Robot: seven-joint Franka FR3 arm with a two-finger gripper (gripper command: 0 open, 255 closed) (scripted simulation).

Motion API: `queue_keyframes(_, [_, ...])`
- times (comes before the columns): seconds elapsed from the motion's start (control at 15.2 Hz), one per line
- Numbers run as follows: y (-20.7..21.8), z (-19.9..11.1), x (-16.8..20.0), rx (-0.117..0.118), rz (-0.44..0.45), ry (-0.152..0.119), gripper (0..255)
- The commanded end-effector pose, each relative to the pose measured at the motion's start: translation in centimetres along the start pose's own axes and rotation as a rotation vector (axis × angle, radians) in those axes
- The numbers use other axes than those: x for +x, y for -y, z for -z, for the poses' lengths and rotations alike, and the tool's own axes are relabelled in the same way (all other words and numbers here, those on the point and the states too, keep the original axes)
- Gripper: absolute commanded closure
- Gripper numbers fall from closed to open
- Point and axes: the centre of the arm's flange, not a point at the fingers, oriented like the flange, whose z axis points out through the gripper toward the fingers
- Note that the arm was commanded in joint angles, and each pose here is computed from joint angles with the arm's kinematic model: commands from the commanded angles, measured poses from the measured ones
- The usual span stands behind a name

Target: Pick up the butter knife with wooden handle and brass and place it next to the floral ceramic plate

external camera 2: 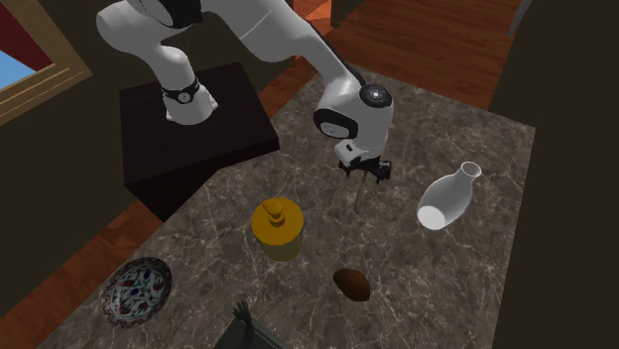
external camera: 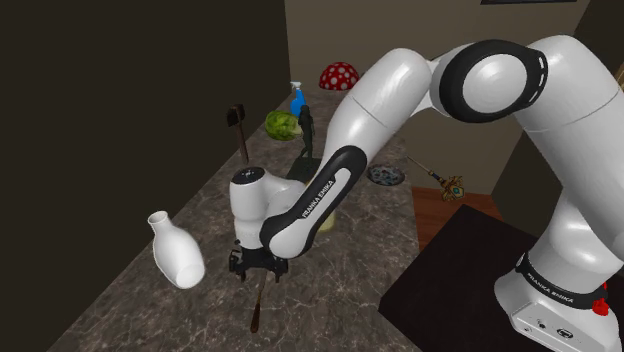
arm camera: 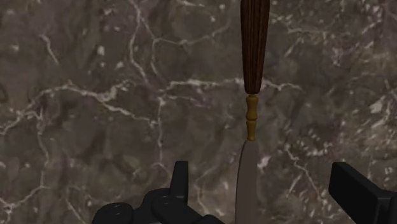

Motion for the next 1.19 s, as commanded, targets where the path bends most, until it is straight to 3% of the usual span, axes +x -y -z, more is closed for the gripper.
queue_keyframes(0.0, [0.2, -0.9, 0.1, 0.001, -0.004, -0.001, 0])
queue_keyframes(0.33, [0.2, -3.8, 0.1, 0.001, -0.004, -0.001, 0])
queue_keyframes(0.86, [0.2, -3.8, 0.1, 0.001, -0.004, -0.001, 0])
queue_keyframes(0.92, [0.2, -3.8, 0.1, 0.001, -0.004, -0.001, 255])
queue_keyframes(1.12, [0.3, -3.8, 0.1, 0.001, -0.004, -0.001, 255])
